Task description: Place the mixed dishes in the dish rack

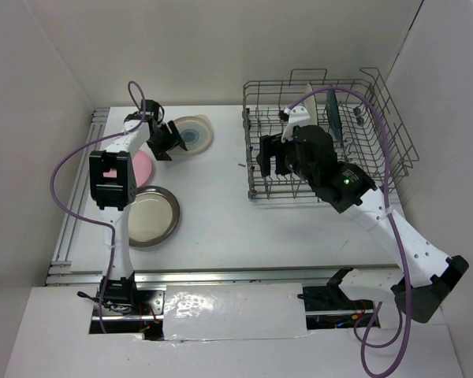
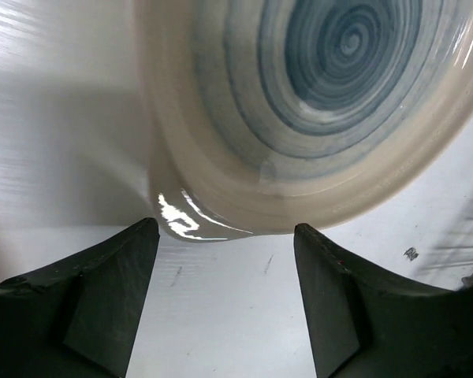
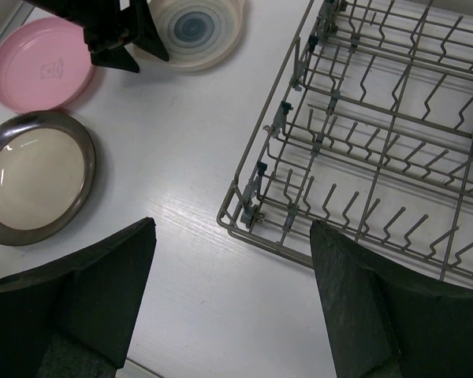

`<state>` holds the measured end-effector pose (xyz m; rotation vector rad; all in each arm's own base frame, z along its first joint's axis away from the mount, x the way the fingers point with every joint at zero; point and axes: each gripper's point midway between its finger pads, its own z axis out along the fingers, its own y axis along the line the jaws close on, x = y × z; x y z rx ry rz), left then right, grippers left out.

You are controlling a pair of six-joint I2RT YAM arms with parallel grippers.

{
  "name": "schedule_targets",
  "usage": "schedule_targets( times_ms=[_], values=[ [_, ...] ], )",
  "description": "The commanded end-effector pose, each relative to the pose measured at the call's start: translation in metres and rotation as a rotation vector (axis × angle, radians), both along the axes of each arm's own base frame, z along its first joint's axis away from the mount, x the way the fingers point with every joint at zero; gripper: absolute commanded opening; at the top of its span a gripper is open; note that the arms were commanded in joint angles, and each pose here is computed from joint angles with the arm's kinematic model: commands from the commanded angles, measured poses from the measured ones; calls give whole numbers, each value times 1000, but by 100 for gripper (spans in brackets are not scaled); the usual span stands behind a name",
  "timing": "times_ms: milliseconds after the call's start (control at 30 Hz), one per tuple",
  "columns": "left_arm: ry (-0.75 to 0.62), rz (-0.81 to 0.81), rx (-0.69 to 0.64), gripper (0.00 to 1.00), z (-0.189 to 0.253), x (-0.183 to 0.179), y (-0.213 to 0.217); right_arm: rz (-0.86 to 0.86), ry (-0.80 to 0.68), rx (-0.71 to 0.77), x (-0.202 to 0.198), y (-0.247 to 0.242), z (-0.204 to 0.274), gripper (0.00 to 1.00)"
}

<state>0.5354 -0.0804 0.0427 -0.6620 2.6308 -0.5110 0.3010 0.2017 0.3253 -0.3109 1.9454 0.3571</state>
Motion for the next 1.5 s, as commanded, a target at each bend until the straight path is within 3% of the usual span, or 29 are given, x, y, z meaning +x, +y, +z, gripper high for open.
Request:
schedule_targets(
  times_ms=[0, 333, 467, 833, 1167, 1300, 1433, 1467],
  values=[
    [-77, 38, -9, 82, 39, 8, 30, 2, -20, 12, -3, 0, 10, 86],
    [-112, 56, -108, 81, 36, 41, 33, 21, 10, -4, -1, 7, 0, 86],
    [-98, 83, -127, 71, 20, 50, 31, 22, 27, -9, -1, 9, -5, 86],
    [-97, 115, -17, 62, 6, 52, 34, 15, 22, -14, 1, 10, 0, 86],
    [-88, 101, -27, 40, -8, 53, 28, -3, 17, -15, -1, 6, 0, 86],
    [-91, 93, -35, 24, -3, 52, 27, -1, 21, -12, -1, 7, -1, 86],
    [-109, 70, -41, 0, 14, 46, 23, -3, 16, -5, -1, 7, 1, 86],
    [-117, 63, -44, 0, 17, 45, 23, -4, 15, -3, -1, 7, 1, 86]
  ],
)
